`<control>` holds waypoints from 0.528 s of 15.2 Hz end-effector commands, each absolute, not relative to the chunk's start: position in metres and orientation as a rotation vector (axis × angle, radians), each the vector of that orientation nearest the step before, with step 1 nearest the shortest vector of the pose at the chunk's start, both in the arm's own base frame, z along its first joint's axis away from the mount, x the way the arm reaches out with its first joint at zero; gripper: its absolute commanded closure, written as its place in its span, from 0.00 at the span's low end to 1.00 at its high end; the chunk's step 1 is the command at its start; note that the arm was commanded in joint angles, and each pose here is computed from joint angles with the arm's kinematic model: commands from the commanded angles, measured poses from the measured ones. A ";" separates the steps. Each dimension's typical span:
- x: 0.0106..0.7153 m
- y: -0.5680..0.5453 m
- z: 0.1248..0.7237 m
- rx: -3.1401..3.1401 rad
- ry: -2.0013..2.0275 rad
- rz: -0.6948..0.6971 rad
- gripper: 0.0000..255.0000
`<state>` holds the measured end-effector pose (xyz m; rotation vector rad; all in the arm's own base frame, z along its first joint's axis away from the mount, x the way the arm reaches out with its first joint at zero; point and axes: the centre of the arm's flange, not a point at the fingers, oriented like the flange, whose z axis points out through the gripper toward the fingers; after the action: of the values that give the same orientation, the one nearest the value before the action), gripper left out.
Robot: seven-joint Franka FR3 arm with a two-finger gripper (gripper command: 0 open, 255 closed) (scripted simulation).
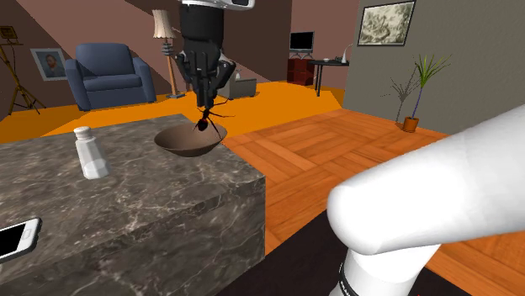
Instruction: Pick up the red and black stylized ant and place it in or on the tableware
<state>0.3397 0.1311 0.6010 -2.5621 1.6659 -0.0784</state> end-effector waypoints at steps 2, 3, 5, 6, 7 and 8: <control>0.380 0.130 0.603 -2.562 1.665 -0.078 1.00; 0.393 0.131 0.604 -2.562 1.665 -0.078 1.00; 0.419 0.131 0.606 -2.562 1.665 -0.078 1.00; 0.432 0.132 0.607 -2.562 1.665 -0.078 1.00; 0.448 0.132 0.609 -2.562 1.665 -0.078 1.00; 0.448 0.132 0.603 -2.562 1.665 -0.078 1.00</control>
<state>0.4402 0.1323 0.6048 -2.5626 1.6652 -0.0775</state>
